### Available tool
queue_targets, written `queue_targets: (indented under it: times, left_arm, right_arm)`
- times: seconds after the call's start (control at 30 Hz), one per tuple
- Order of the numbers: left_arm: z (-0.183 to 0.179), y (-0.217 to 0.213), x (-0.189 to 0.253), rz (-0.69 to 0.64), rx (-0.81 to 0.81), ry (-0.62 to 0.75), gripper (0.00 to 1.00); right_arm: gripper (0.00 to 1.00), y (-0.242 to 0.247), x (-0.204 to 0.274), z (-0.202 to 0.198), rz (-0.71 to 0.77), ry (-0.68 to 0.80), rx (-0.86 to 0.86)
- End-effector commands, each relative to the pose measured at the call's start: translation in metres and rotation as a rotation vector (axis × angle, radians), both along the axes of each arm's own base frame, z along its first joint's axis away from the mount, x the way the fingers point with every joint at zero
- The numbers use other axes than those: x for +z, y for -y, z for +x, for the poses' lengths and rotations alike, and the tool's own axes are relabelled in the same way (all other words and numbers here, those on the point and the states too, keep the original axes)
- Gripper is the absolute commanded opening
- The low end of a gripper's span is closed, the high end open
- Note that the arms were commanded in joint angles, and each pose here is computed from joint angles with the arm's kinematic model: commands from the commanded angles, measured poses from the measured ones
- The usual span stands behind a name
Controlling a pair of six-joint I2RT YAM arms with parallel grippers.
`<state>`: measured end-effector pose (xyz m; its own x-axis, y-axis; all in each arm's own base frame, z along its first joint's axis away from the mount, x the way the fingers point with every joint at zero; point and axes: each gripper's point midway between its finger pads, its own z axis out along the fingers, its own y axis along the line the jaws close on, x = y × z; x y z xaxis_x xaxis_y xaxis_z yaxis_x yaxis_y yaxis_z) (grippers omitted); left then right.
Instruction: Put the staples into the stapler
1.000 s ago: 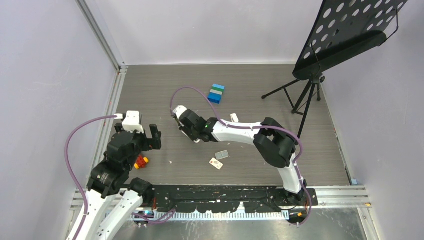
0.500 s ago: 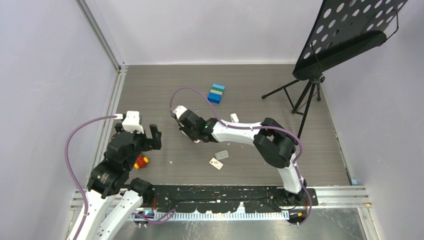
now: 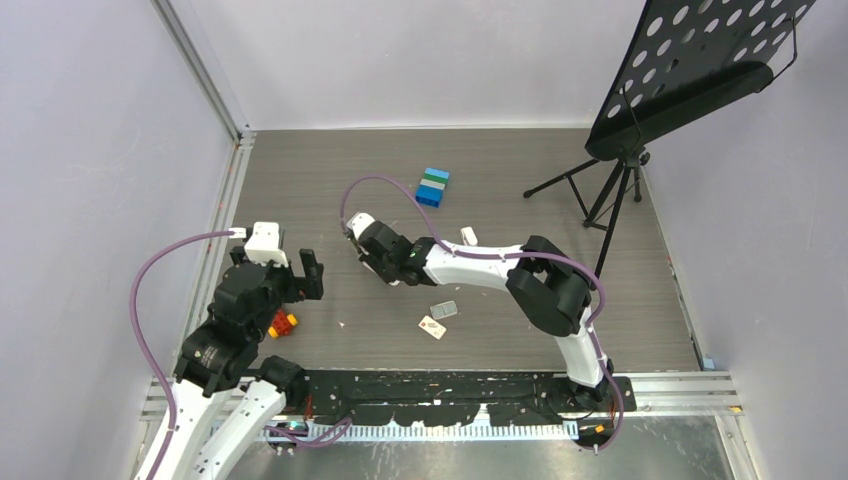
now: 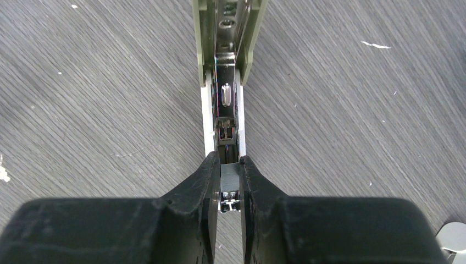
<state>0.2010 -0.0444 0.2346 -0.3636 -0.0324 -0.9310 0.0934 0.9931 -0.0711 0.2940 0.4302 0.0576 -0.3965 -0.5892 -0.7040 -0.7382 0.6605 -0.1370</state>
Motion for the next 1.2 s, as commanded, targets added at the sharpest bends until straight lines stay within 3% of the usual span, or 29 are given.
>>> queue_targets:
  times: [0.0,0.43,0.93,1.17]
  left_arm:
    - [0.004,0.002,0.009,-0.020,-0.005,0.042,0.97]
    - [0.004,0.003,0.009,-0.023,-0.009,0.042,0.97]
    - [0.005,0.004,0.008,-0.023,-0.012,0.037,0.97]
    - [0.006,0.004,0.005,-0.020,-0.011,0.024,0.97]
  right_arm:
    - [0.20,0.002,0.001,-0.005,-0.006,0.008,0.000]
    - [0.25,0.002,0.002,-0.007,0.001,0.006,0.000]
    - [0.43,-0.001,0.026,-0.009,0.061,0.027,0.017]
    - [0.45,0.007,0.030,-0.012,0.097,0.051,0.042]
